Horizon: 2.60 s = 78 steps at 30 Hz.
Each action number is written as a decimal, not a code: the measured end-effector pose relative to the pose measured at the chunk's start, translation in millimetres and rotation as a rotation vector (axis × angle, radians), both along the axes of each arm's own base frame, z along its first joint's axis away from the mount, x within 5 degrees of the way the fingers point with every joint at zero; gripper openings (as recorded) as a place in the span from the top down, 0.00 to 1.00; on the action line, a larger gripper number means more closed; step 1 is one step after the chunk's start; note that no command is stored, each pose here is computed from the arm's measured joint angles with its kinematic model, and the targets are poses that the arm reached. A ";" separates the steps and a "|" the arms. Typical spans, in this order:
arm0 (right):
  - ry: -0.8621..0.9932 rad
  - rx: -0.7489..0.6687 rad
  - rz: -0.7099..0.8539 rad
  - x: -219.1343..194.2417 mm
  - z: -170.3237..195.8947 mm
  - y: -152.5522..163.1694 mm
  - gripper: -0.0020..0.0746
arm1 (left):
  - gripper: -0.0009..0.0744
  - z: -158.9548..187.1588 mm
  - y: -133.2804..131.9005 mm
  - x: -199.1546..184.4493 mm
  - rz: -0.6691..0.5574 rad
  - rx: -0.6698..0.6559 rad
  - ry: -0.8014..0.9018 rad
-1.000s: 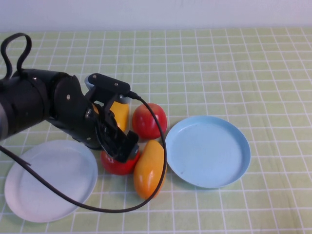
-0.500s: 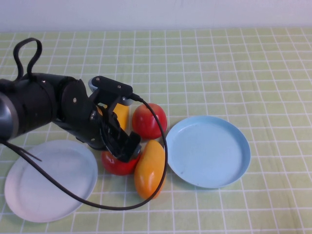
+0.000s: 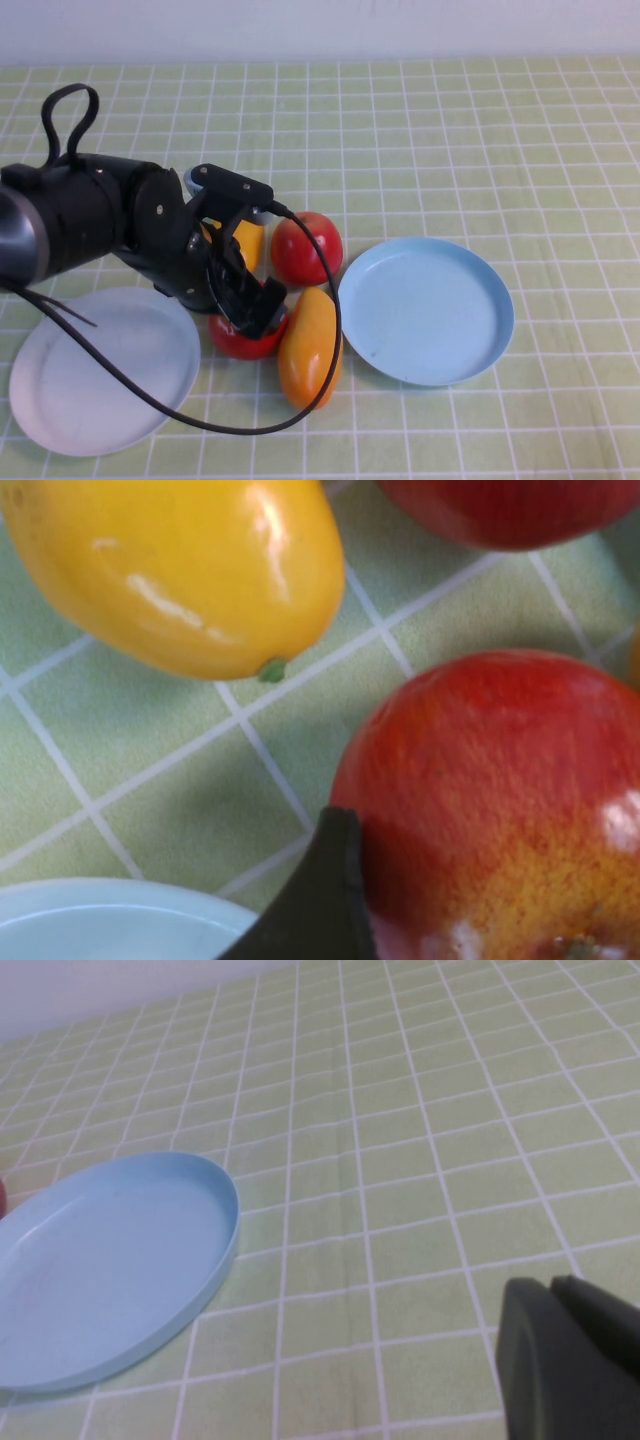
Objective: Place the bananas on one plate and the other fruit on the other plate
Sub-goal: Put one type of fruit in the left plate
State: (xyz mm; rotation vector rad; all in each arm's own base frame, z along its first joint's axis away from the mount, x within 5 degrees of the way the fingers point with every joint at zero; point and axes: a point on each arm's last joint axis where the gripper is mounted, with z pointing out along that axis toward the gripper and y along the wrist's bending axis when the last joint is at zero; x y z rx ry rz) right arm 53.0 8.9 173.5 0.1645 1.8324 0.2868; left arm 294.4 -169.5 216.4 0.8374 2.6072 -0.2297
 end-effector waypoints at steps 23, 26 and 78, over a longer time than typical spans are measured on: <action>0.000 0.000 0.000 0.0 0.0 0.0 0.99 | 0.22 56.2 47.5 -18.9 0.106 0.122 0.060; 0.000 0.000 0.000 0.0 0.0 0.0 1.00 | 0.22 56.5 74.8 -20.6 0.221 0.204 0.148; 0.002 0.002 0.001 0.0 -0.1 0.1 1.00 | 0.10 79.2 17.9 -10.7 0.114 -0.141 -0.144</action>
